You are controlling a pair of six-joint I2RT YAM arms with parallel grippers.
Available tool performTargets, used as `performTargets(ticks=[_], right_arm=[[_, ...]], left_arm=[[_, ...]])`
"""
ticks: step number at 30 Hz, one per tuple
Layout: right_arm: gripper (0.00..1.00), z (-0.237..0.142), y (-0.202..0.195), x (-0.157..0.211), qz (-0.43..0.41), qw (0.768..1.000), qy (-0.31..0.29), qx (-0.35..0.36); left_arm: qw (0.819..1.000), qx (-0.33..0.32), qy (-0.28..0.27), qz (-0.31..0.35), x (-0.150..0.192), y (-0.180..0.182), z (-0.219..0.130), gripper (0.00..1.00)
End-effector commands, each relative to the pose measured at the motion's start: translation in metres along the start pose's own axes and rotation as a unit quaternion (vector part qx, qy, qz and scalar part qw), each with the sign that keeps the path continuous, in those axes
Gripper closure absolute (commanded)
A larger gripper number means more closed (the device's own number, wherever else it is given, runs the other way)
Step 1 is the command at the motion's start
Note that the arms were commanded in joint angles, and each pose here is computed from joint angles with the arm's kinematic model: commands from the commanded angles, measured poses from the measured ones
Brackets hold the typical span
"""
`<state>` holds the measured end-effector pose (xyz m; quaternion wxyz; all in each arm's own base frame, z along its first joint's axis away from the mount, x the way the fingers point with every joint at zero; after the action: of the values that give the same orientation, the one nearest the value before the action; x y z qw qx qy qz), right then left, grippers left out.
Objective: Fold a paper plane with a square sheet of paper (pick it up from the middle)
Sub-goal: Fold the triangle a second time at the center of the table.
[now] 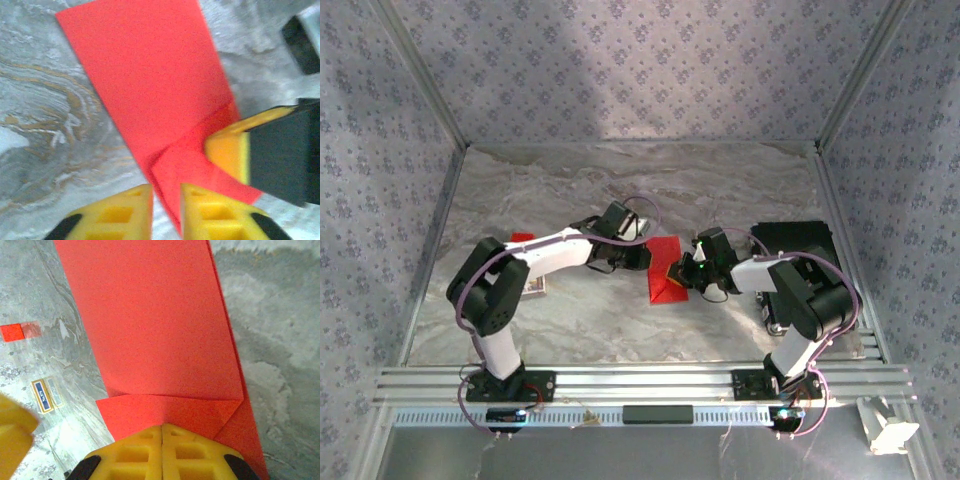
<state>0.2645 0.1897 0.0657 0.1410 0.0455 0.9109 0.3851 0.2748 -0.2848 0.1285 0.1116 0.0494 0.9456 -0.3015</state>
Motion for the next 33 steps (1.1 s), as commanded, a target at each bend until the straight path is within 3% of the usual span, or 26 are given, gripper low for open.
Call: performTargets(ticks=[1,5,12,33], right_arm=[[0.93,0.003,-0.024,0.014,0.032,0.998,0.018,0.05],[0.93,0.003,-0.024,0.014,0.032,0.998,0.02,0.051],[0.93,0.003,-0.024,0.014,0.032,0.998,0.019,0.052],[0.93,0.002,-0.025,0.015,0.033,0.998,0.02,0.052]], left_arm=[[0.998,0.064,0.026,-0.007,0.008,-0.02,-0.007,0.89],[0.99,0.11,0.086,-0.009,0.021,-0.036,0.006,0.96],[0.977,0.145,0.158,-0.013,0.038,-0.047,0.034,0.97],[0.983,0.06,0.171,-0.02,0.055,-0.009,0.06,0.97]])
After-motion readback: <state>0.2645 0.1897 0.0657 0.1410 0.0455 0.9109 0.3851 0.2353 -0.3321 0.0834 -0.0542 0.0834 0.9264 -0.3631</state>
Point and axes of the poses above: each hand's point on the last joint's axis, 136 mm out from that joint toward the fingers, its own z axis out along the fingers, its own y axis along the line the jaws close on, x = y × z, the point moved 7 cm from there along -z, back along the fingers, and after that the axes turned 13 degrees about -z, right-handed, at the moved point
